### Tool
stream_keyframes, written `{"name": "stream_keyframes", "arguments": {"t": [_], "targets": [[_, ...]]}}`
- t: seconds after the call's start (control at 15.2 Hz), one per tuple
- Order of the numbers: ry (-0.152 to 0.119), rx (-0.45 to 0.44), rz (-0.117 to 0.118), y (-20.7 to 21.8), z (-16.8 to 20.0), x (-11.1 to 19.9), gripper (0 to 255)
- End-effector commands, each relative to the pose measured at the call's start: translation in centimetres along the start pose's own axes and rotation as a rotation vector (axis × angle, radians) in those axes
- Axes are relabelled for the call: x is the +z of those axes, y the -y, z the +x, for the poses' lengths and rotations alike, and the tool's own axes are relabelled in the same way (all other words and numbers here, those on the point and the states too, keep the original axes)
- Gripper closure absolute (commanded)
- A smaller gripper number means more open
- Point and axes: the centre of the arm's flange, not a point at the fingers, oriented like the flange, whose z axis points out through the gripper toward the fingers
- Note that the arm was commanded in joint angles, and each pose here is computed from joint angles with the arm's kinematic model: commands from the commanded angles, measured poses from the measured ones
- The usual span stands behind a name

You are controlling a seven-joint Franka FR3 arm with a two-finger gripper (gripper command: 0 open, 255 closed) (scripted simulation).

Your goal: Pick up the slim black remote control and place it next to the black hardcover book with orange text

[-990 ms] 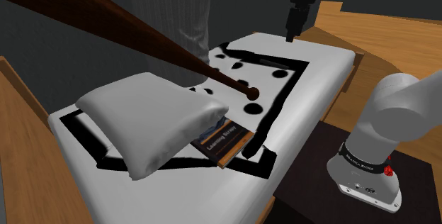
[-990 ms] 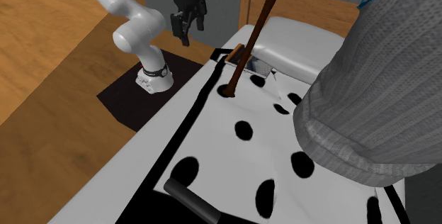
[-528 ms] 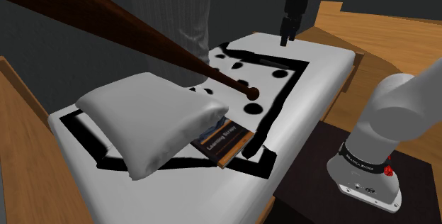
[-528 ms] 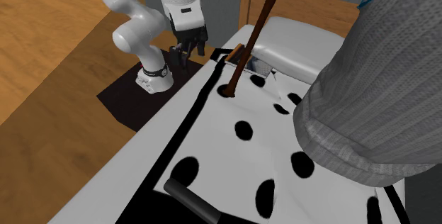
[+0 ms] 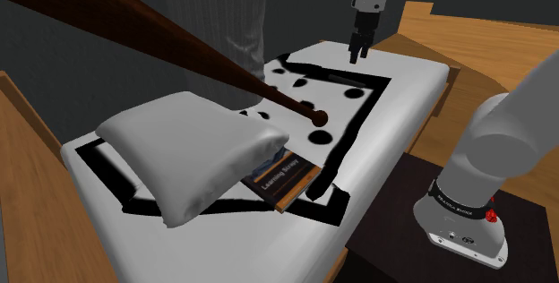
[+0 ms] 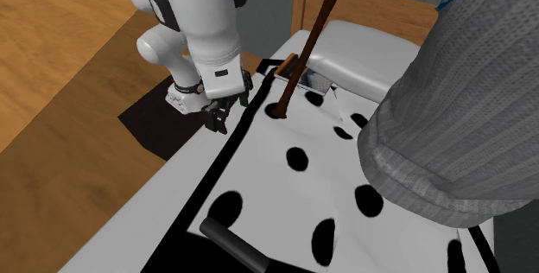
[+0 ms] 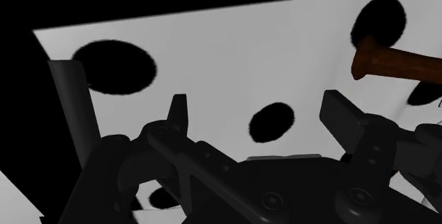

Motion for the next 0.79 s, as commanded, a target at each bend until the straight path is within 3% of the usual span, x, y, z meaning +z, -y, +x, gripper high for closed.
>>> {"name": "stream_keyframes", "arguments": {"t": [0.0,0.73], "targets": [[0.001,0.01,0.002,-2.2,1.1,1.4,0],[0.007,0.065,0.022,-14.1,6.4,8.3,0]]}}
